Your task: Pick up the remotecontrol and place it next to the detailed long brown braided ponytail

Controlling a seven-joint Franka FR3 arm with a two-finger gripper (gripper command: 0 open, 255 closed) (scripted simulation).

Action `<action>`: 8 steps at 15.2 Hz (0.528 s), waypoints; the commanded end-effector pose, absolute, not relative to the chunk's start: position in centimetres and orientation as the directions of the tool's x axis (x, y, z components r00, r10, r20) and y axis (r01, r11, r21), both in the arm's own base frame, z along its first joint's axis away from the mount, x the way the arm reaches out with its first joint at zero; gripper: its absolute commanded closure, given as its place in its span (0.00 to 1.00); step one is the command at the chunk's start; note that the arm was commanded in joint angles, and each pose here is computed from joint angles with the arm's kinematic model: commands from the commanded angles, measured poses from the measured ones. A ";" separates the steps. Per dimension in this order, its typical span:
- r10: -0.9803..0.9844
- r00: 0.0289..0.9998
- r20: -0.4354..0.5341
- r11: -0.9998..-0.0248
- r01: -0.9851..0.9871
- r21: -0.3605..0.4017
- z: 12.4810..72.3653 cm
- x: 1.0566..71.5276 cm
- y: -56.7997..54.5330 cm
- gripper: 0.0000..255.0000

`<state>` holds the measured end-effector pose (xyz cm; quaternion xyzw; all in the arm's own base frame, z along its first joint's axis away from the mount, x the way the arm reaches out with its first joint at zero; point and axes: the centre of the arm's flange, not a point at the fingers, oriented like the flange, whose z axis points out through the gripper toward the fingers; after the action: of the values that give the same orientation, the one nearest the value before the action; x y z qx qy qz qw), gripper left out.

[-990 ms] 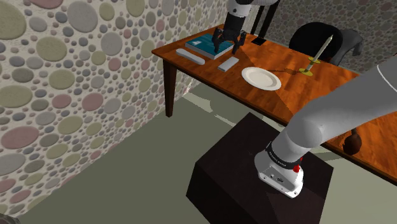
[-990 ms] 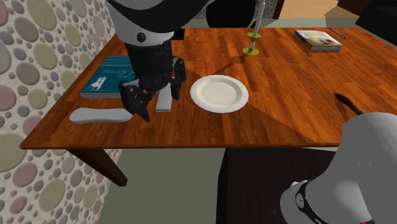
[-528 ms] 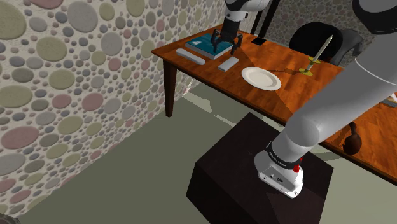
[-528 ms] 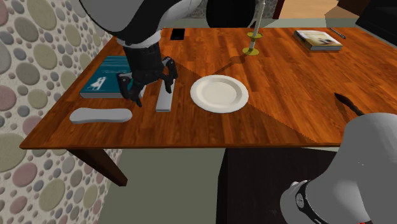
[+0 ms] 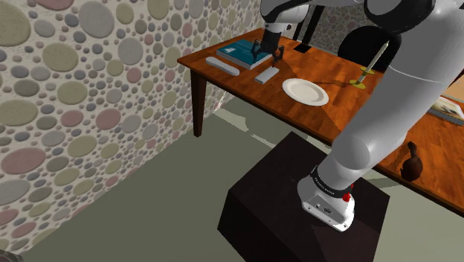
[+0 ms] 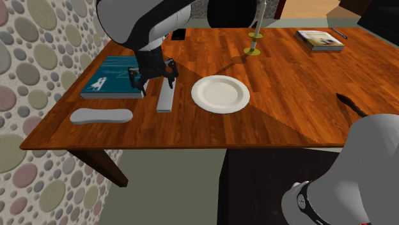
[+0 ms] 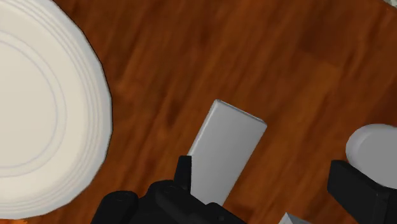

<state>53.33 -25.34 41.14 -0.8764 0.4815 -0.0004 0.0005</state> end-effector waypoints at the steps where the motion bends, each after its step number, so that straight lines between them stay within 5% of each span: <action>1: -0.877 0.481 0.002 -0.481 -0.877 0.004 40.1 53.7 -27.6 0.00; 8: -0.946 0.324 0.009 -0.324 -0.946 0.018 36.5 54.2 -34.0 0.00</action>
<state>54.25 -33.50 36.95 -0.8171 0.5764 0.0017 -0.0095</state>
